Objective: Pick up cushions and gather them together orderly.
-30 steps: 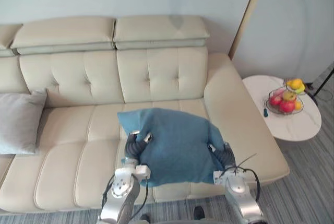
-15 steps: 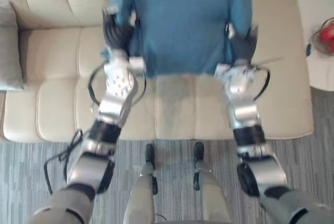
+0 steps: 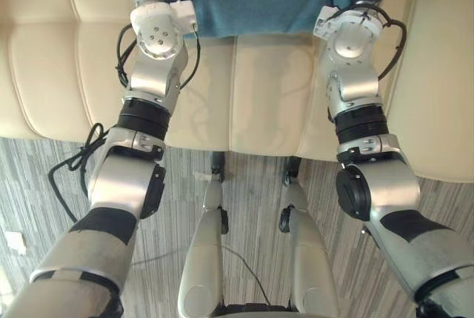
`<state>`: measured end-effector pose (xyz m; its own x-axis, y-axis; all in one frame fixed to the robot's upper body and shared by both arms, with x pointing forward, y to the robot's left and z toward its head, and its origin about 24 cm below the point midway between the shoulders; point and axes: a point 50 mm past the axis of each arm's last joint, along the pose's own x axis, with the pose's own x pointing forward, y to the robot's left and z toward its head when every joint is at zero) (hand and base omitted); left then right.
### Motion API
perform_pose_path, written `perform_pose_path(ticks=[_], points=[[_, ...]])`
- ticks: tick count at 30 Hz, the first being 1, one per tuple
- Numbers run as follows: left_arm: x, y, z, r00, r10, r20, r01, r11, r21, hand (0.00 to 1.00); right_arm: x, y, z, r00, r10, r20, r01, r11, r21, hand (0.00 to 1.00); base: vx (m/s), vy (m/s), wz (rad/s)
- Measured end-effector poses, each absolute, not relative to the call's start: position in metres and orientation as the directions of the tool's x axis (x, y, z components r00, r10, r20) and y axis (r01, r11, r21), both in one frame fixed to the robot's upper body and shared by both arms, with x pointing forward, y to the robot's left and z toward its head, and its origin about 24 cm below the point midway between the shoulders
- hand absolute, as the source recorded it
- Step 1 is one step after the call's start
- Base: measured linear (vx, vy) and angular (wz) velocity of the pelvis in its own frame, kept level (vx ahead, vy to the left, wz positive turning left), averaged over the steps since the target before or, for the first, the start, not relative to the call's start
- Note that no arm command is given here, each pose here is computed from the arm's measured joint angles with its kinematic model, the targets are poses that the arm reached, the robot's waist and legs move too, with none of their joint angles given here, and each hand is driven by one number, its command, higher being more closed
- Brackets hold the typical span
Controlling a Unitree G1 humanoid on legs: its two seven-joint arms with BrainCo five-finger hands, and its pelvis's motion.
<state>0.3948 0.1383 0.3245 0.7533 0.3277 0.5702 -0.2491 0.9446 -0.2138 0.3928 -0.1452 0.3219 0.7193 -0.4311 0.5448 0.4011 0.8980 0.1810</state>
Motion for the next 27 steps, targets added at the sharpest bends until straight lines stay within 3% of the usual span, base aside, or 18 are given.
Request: perform_pose_path(ticks=[12, 20, 23, 27], points=[[0.385, 0.135, 0.267, 0.809, 0.280, 0.517, -0.175, 0.954, -0.242, 0.00, 0.365, -0.161, 0.264, 0.722, -0.412, 0.556, 0.364, 0.909, 0.202, 0.00, -0.01, 0.014, 0.04], [0.348, 0.181, 0.212, 0.801, 0.312, 0.511, -0.198, 0.943, -0.266, 0.00, 0.319, -0.186, 0.207, 0.742, -0.363, 0.564, 0.357, 0.925, 0.125, 0.00, -0.01, -0.045, 0.06], [0.335, 0.199, 0.172, 0.840, 0.331, 0.430, -0.245, 0.938, -0.244, 0.00, 0.297, -0.207, 0.176, 0.773, -0.356, 0.525, 0.388, 0.920, 0.054, 0.00, 0.01, -0.059, 0.15], [0.302, 0.220, 0.096, 0.892, 0.395, 0.217, -0.347, 0.910, -0.229, 0.00, 0.272, -0.218, 0.117, 0.876, -0.331, 0.351, 0.370, 0.928, -0.050, 0.00, 0.04, -0.046, 0.14]])
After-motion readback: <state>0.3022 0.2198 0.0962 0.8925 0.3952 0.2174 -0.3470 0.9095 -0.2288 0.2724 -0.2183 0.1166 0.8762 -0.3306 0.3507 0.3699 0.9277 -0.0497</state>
